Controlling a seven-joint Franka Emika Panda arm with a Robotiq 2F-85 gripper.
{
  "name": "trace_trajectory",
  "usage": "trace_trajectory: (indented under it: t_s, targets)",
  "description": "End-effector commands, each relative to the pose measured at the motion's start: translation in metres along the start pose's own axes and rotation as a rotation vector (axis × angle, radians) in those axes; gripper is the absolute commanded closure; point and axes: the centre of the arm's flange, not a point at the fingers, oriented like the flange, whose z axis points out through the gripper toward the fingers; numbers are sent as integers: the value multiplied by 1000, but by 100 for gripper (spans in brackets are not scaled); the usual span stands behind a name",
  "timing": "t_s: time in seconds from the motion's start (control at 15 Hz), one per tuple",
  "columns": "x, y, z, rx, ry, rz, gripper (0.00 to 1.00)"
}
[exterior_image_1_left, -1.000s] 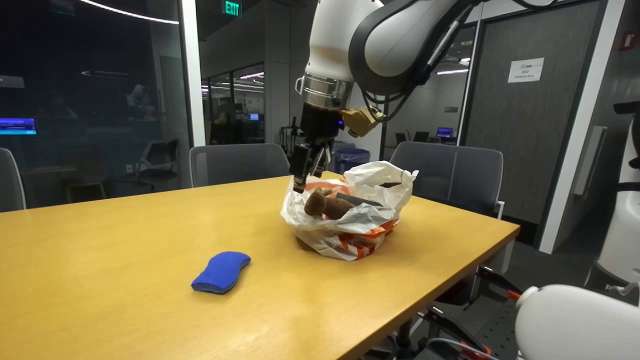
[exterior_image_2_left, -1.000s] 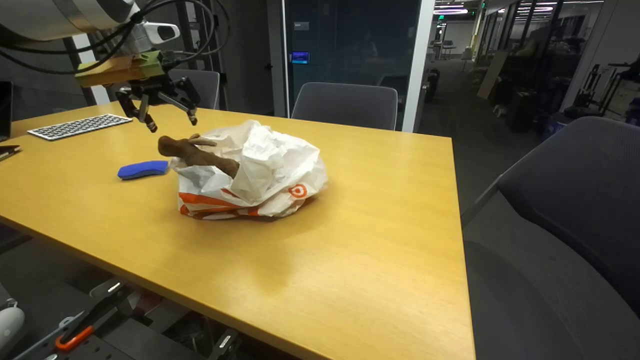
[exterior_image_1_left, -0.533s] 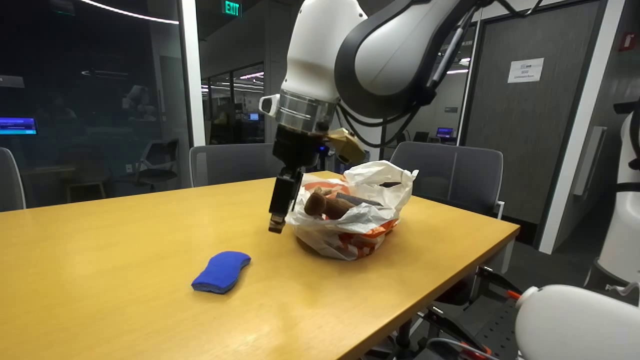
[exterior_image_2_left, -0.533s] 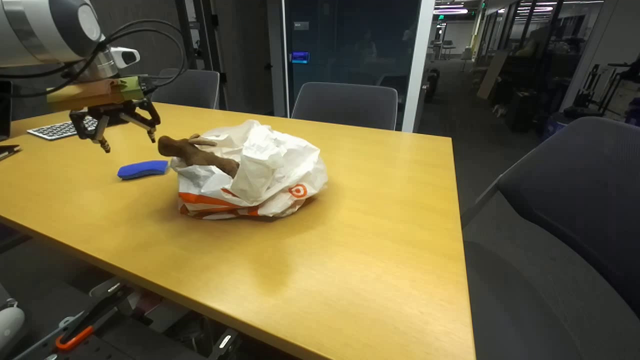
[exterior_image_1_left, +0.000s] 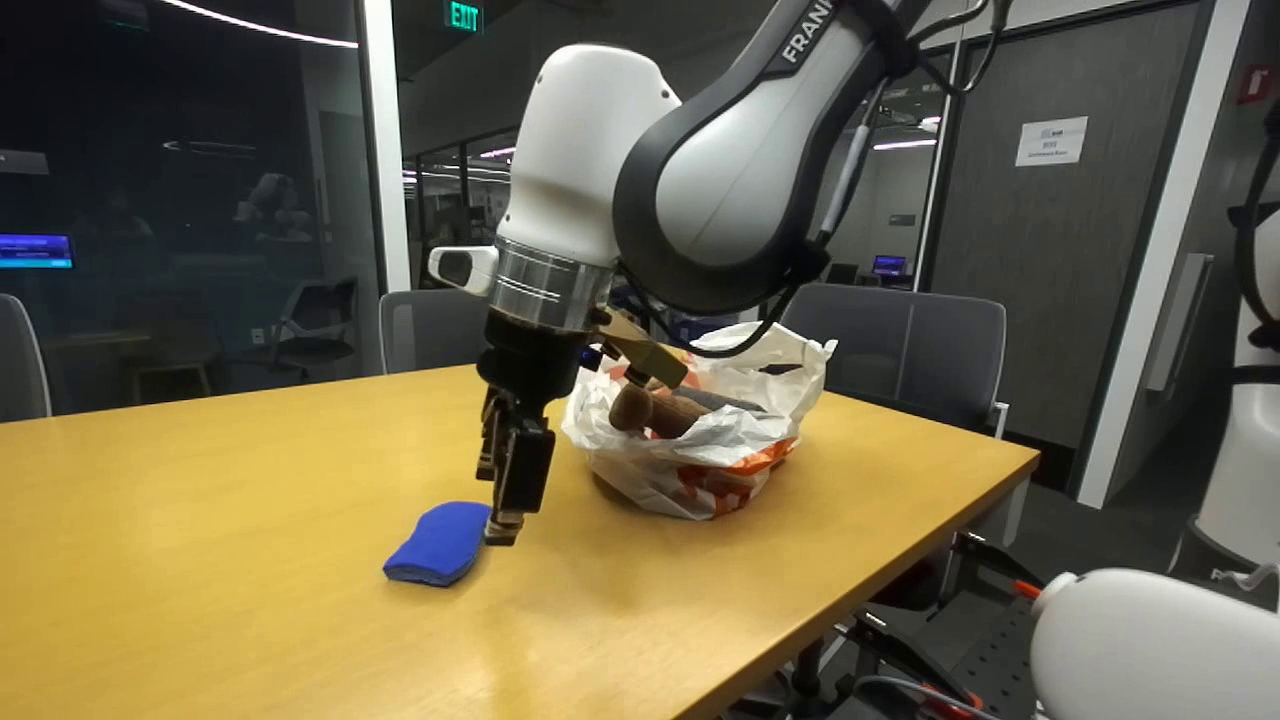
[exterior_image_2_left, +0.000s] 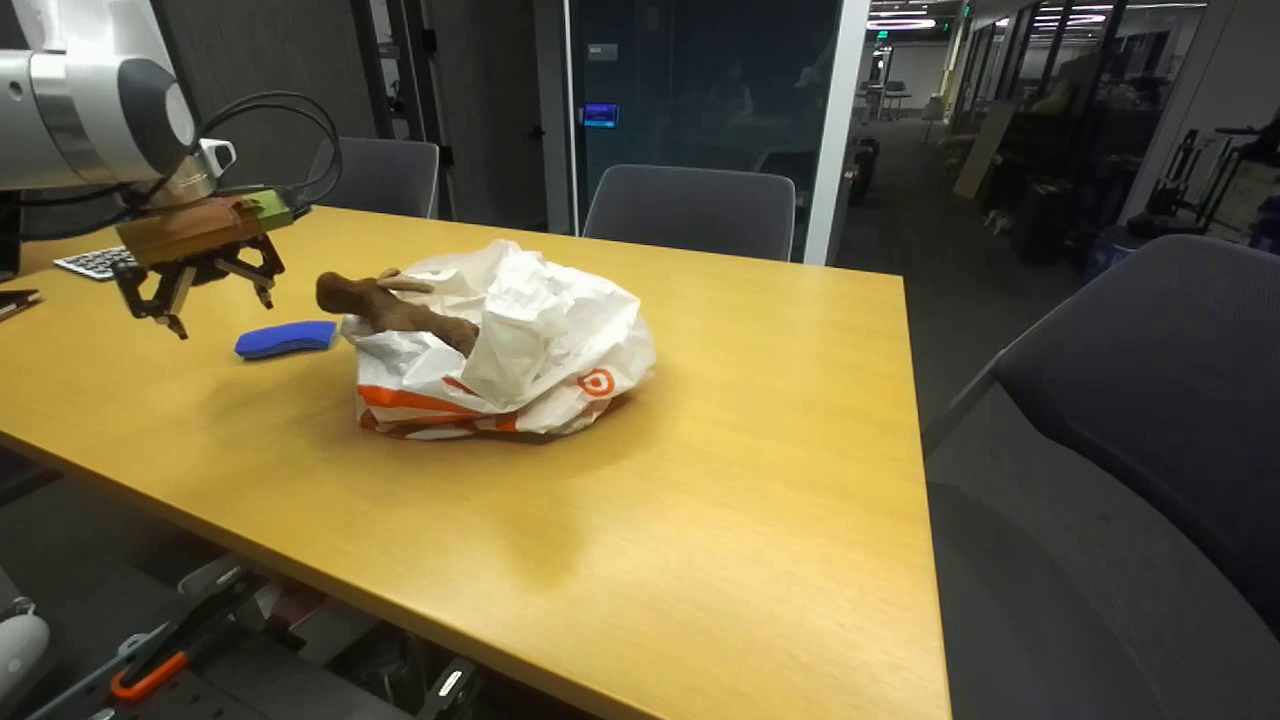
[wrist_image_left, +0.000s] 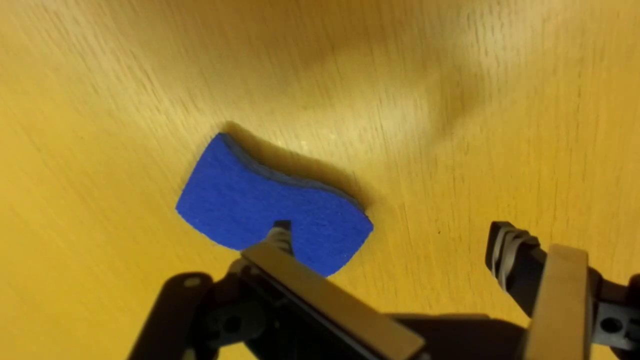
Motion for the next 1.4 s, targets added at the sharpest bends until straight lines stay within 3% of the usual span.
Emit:
trace_trajectory:
  t_s: [0.0, 0.2, 0.47, 1.27, 1.33]
  targets:
    - [8, 7, 26, 2, -12, -192, 0]
    - [14, 6, 41, -51, -41, -339, 0]
    - [32, 13, 45, -113, -34, -446, 0]
    - [39, 10, 67, -93, -95, -629, 0]
    - [39, 10, 67, -88, -102, -643, 8]
